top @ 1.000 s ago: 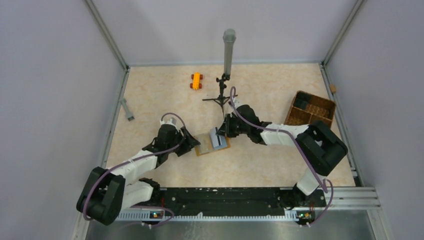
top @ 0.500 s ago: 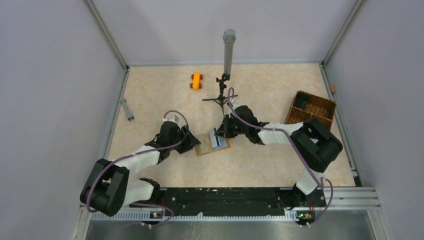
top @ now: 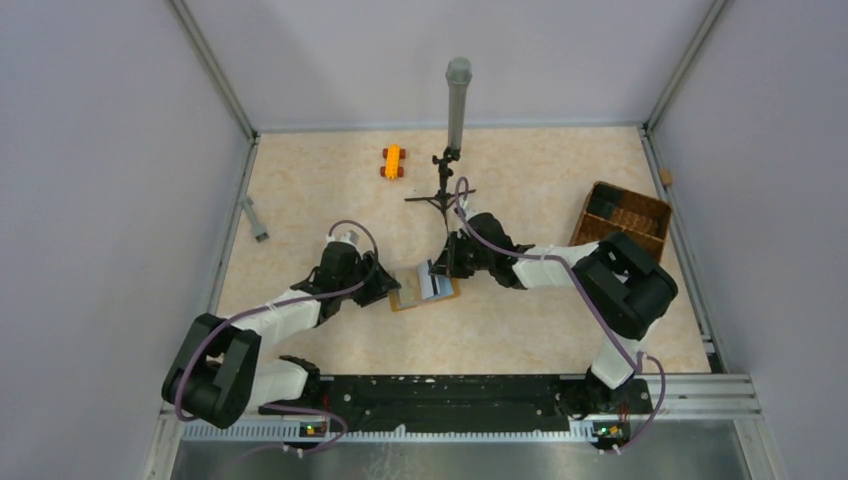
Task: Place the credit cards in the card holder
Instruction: Insert the credit card into the card holder.
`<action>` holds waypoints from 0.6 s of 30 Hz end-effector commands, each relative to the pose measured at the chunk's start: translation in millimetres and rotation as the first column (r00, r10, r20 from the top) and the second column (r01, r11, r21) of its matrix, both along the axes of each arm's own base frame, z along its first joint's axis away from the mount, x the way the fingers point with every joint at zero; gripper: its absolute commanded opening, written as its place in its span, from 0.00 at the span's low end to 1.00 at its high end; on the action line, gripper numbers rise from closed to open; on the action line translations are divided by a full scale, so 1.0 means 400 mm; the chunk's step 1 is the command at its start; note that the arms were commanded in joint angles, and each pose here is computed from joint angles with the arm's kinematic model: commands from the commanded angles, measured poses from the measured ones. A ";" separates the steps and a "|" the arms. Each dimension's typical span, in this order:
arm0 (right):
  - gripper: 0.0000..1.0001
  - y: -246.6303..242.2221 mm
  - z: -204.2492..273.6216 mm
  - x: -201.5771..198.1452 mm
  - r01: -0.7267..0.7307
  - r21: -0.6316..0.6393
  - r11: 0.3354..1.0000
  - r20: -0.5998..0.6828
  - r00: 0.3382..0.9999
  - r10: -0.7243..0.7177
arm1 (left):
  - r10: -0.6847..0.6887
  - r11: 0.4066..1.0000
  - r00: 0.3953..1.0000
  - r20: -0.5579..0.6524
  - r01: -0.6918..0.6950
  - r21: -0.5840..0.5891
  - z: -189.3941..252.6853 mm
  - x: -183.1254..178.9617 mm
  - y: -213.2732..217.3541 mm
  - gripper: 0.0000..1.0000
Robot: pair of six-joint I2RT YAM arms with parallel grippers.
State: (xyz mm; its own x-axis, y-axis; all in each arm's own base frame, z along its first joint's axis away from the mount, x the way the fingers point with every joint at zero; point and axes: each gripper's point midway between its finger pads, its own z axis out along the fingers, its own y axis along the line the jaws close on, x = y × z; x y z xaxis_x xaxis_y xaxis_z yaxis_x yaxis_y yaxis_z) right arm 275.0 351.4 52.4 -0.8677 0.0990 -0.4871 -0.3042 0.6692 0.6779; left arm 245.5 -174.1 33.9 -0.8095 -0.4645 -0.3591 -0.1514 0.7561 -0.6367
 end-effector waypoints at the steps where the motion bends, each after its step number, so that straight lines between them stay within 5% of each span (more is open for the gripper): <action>1: 0.00 0.007 -0.008 0.005 0.034 0.005 0.999 -0.030 0.999 -0.034 | -0.006 0.999 1.000 -0.026 0.007 0.036 -0.026 -0.007 0.012 0.49; 18: 0.00 -0.004 -0.049 -0.013 0.130 0.036 0.991 -0.140 0.982 -0.124 | 0.005 0.994 0.996 -0.093 0.006 0.112 -0.101 -0.028 0.040 0.30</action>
